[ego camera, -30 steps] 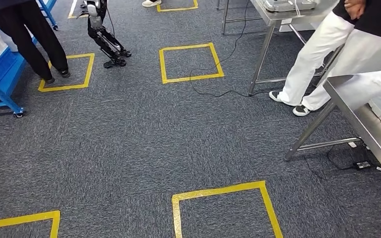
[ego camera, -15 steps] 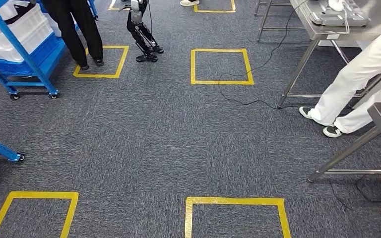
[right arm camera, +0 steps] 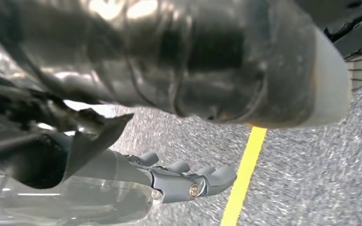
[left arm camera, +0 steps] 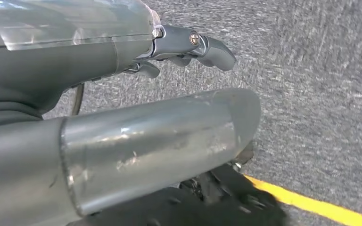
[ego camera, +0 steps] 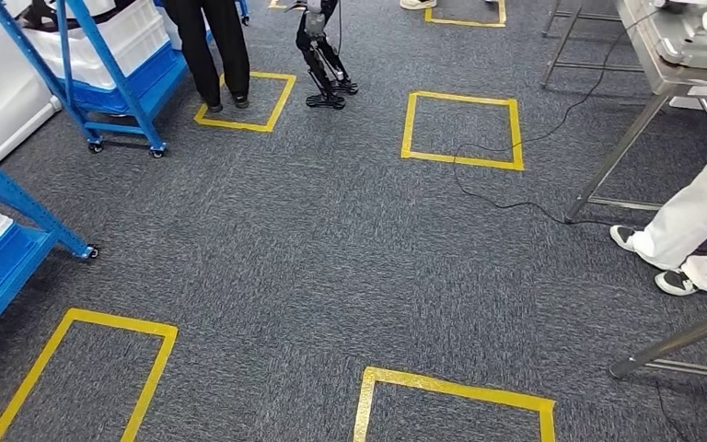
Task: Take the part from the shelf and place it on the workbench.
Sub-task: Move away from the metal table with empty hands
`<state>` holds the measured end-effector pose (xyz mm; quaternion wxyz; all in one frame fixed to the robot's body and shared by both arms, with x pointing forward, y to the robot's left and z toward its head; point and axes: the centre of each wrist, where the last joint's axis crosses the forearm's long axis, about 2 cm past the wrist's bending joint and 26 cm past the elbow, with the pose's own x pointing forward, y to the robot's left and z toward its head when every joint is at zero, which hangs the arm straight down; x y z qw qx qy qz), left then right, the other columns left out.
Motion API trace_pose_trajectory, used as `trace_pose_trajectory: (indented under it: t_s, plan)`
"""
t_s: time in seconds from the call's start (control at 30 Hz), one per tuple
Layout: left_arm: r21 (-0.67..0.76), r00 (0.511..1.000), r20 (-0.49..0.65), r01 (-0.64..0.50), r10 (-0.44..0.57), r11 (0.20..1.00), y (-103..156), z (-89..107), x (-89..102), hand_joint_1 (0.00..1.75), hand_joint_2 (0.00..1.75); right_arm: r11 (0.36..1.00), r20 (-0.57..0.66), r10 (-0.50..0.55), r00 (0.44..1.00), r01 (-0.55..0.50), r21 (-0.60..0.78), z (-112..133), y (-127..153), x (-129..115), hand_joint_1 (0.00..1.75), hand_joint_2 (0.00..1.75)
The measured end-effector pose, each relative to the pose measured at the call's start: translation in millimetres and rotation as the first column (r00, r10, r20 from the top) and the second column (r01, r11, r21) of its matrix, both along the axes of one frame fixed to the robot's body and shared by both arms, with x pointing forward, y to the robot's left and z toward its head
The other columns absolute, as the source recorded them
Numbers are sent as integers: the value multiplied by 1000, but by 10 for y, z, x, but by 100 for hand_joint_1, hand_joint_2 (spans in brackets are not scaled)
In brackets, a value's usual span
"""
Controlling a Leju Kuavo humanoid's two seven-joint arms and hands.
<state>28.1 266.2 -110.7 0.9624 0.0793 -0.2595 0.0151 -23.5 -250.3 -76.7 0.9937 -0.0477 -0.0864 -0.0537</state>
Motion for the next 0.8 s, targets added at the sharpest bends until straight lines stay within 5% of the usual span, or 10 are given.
trace_pose_trajectory:
  t_s: [0.8]
  plan:
    - [-5,1000,-11,-11,11,1000,32,-4,-14,0,0,1000,3,22,1000,-22,3,12,10,5,0,0]
